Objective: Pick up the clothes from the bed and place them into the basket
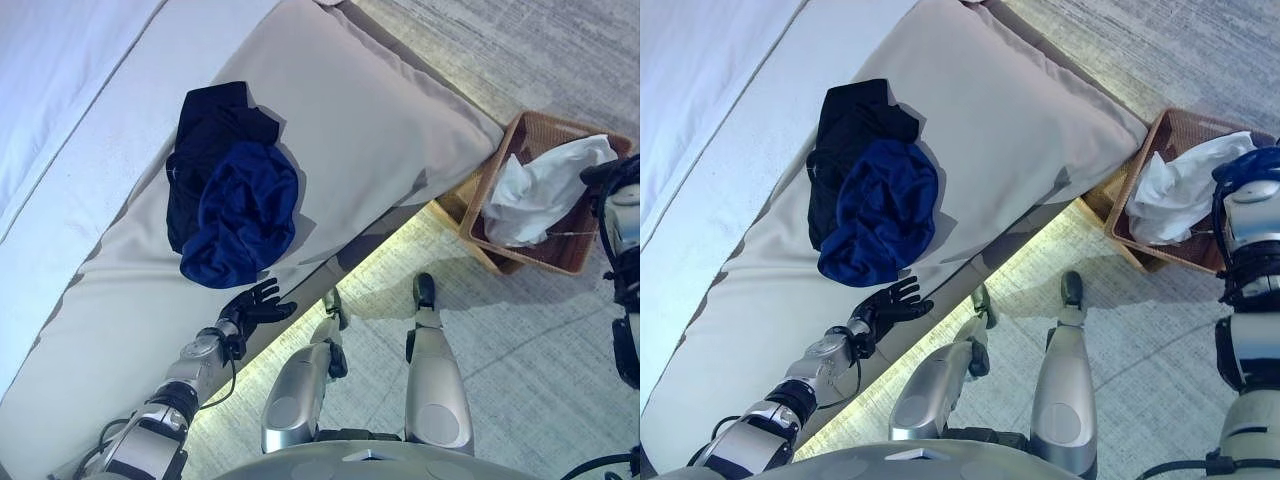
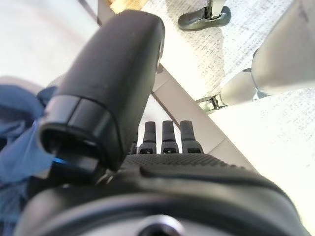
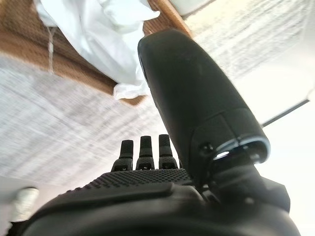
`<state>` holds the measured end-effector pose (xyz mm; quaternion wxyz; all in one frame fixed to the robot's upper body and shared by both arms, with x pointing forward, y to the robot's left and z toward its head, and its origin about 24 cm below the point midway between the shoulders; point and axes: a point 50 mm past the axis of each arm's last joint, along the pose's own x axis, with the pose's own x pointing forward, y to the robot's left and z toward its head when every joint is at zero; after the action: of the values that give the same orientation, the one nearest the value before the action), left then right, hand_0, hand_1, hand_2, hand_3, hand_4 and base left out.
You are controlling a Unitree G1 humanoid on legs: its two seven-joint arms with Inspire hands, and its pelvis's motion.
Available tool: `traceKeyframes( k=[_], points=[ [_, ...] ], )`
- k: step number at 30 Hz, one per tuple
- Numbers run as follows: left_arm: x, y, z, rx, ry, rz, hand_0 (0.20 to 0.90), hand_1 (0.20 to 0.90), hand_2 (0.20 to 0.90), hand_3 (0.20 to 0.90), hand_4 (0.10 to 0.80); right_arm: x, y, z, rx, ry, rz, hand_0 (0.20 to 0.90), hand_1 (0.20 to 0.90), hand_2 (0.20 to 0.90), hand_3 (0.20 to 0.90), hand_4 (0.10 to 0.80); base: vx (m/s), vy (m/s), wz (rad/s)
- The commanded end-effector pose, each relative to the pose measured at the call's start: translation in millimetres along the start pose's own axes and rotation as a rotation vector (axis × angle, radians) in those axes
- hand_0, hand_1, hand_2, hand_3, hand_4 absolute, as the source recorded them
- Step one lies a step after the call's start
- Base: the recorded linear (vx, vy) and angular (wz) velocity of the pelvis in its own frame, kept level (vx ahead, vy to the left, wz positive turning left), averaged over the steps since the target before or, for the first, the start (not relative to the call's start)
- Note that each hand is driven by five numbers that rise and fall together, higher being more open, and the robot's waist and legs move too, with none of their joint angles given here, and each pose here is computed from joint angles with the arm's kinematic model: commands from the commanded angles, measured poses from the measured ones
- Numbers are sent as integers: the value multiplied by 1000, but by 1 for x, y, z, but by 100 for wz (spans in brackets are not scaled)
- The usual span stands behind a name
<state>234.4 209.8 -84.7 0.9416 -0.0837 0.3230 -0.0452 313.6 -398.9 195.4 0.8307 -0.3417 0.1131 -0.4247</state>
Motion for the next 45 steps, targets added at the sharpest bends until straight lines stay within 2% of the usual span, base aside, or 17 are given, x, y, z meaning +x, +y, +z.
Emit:
traceKeyframes(
  k=[1, 4, 8, 11, 14, 15, 17, 20, 23, 28, 31, 33, 34, 35, 37, 42, 45],
  points=[
    [-24, 44, -24, 21, 77, 138, 900, 900, 900, 900, 800, -5, -51, 24, -56, -241, -243, 900, 900, 900, 900, 800, 166, 89, 21],
    [-32, 49, -41, 16, 134, 171, 900, 900, 900, 900, 800, -18, -32, -4, -53, -230, -180, 900, 900, 900, 900, 800, 153, 87, 15],
    [-40, 49, -62, 19, 207, 183, 900, 900, 900, 900, 800, -41, 10, -40, 33, -191, 47, 900, 900, 900, 900, 800, 143, 126, 6],
    [-49, 48, -85, 21, 282, 193, 900, 900, 900, 900, 800, -68, 48, -85, 99, -105, 273, 900, 900, 900, 900, 800, 163, 145, 7],
    [-54, 48, -96, 24, 322, 201, 900, 900, 900, 900, 800, -86, 71, -112, 168, -29, 402, 900, 900, 900, 900, 800, 126, 112, 4],
    [-58, 47, -106, 17, 355, 208, 900, 900, 900, 900, 800, -109, 93, -138, 234, 68, 510, 900, 900, 900, 900, 800, 135, 151, 5],
    [-61, 45, -114, 16, 383, 210, 900, 900, 900, 900, 800, -135, 114, -164, 175, 97, 581, 900, 900, 900, 900, 800, 127, 141, 13],
    [-61, 42, -117, 9, 397, 206, 900, 900, 900, 900, 800, -160, 131, -185, 68, 132, 715, 900, 900, 900, 900, 800, 82, 85, 6],
    [-61, 42, -118, 7, 398, 206, 900, 900, 900, 900, 800, -162, 132, -186, 63, 128, 727, 900, 900, 900, 900, 800, 57, 47, 13],
    [-64, 41, -121, 3, 410, 200, 900, 900, 900, 900, 800, -173, 145, -173, -69, -40, 783, 900, 900, 900, 900, 800, 72, 63, 7],
    [-63, 40, -121, 7, 403, 195, 900, 900, 900, 900, 800, -173, 153, -142, -130, -210, 792, 900, 900, 900, 900, 800, 37, 82, 12],
    [-63, 40, -121, 5, 400, 196, 900, 900, 900, 900, 800, -173, 154, -135, -144, -251, 792, 900, 900, 900, 900, 800, -24, 78, 24],
    [-62, 40, -119, 21, 393, 186, 900, 900, 900, 900, 800, -171, 160, -110, -238, -409, 776, 900, 900, 900, 900, 800, -130, 143, 31],
    [-56, 41, -109, 69, 386, 169, 900, 900, 900, 900, 800, -157, 167, -83, -335, -475, 746, 900, 900, 900, 900, 800, -249, 142, 37],
    [-45, 48, -85, 90, 339, 171, 900, 900, 900, 900, 800, -130, 188, -38, -553, -418, 755, 900, 900, 900, 900, 800, -273, 29, 68],
    [-32, 48, -57, 143, 277, 153, 900, 900, 900, 900, 800, -116, 200, -27, -648, -228, 782, 900, 900, 900, 900, 800, -115, -118, 125],
    [-30, 47, -53, 150, 259, 143, 900, 900, 900, 900, 800, -114, 201, -22, -632, -205, 774, 900, 900, 900, 900, 800, 39, -94, 54]
  ],
)
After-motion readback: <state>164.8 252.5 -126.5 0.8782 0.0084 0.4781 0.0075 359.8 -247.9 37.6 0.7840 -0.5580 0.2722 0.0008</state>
